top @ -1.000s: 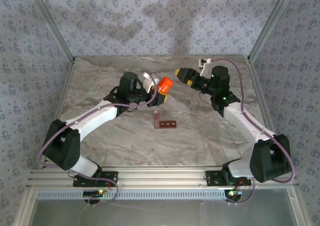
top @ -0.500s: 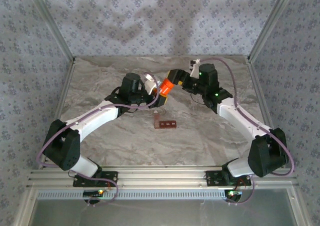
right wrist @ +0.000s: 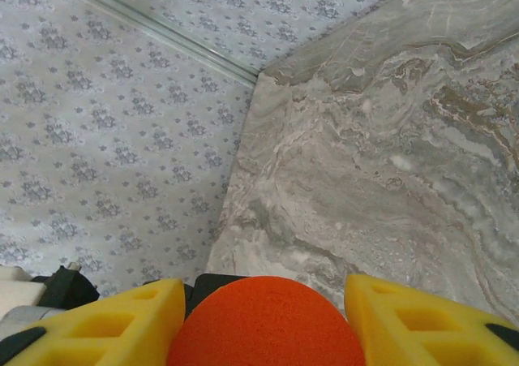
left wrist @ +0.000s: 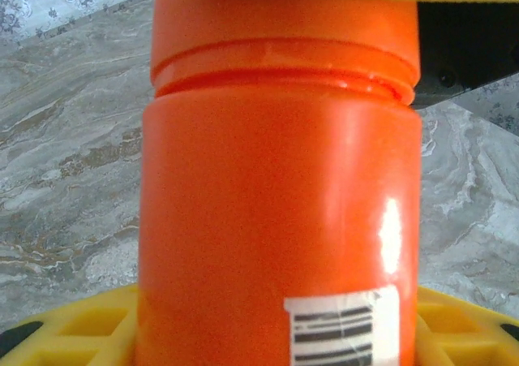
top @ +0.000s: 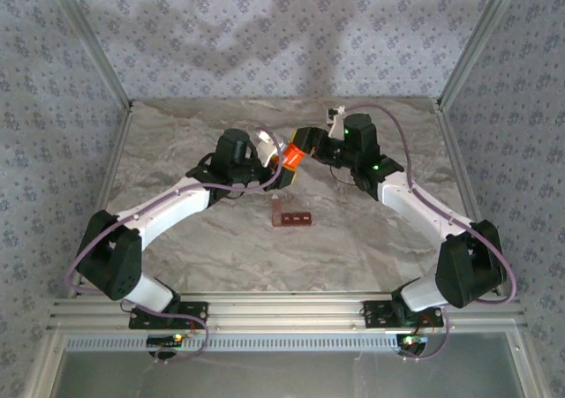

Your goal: Sort the pills into containers

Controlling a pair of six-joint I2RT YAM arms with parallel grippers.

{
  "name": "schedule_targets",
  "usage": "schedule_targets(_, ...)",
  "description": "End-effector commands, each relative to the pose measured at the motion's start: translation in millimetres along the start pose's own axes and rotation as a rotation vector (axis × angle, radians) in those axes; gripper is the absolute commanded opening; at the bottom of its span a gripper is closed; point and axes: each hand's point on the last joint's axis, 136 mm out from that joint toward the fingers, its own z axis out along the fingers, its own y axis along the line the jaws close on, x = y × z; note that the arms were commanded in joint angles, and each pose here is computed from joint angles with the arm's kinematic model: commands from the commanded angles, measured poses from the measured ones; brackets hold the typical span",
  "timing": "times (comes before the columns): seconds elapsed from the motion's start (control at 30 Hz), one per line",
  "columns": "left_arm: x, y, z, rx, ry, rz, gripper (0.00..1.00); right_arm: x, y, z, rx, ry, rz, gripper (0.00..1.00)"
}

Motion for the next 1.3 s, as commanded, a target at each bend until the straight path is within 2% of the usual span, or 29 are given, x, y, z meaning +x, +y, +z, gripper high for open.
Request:
schedule_targets(0.0,-27.7,-2.9,-0.7,0.006,-0.078,0.019,0.0,0.6,7.5,2.2,-0.065,0.003,-0.02,0.49)
schedule_targets(0.1,-35.2,-8.8,-3.5,0.051,-0.107,-0.005,0.0,-2.0,16.3,0.0,-0.145,-0.004,-0.092,0.48)
schedule_targets(0.23,-51.7,-27.5,-14.0,0.189,-0.178,-0.058,0.0,2.5,38.7,-12.0,-0.332,0.0,-0.34,0.5)
schedule_targets(0.33,-58.6,-32.9,-19.8,0.218,-0.207,-0.074,0.0,2.0,36.9,-13.1,-0.346,0.014,-0.388,0.51)
schedule_targets(0.43,-56.0,-26.7,-19.6,0.174,-0.191,-0.066,0.0,-6.0,36.9,-13.2,-0.331,0.009,-0.327,0.55)
schedule_targets(0.53,-46.0,-16.1,-15.7,0.103,-0.148,-0.036,0.0,-20.1,32.7,-18.0,-0.267,-0.032,-0.247,0.77)
schedule_targets(0.57,-42.1,-12.3,-14.4,0.079,-0.132,-0.023,0.0,-25.8,27.9,-20.3,-0.229,-0.048,-0.213,0.81)
schedule_targets(0.73,-26.9,-0.4,-8.7,-0.025,-0.065,0.061,0.0,-41.2,2.3,-32.8,-0.061,-0.11,-0.078,0.82)
schedule_targets(0.87,-23.2,5.7,-8.0,-0.068,-0.051,0.092,0.0,-39.6,-16.9,-35.8,0.041,-0.123,-0.002,0.86)
schedule_targets(1.07,-21.0,7.3,-5.5,-0.079,-0.038,0.107,0.0,-29.7,-23.3,-24.5,0.044,-0.099,0.063,0.9)
schedule_targets(1.27,-19.3,4.1,-1.9,-0.07,-0.025,0.112,0.0,-23.4,-8.6,-13.1,0.01,-0.083,0.04,0.9)
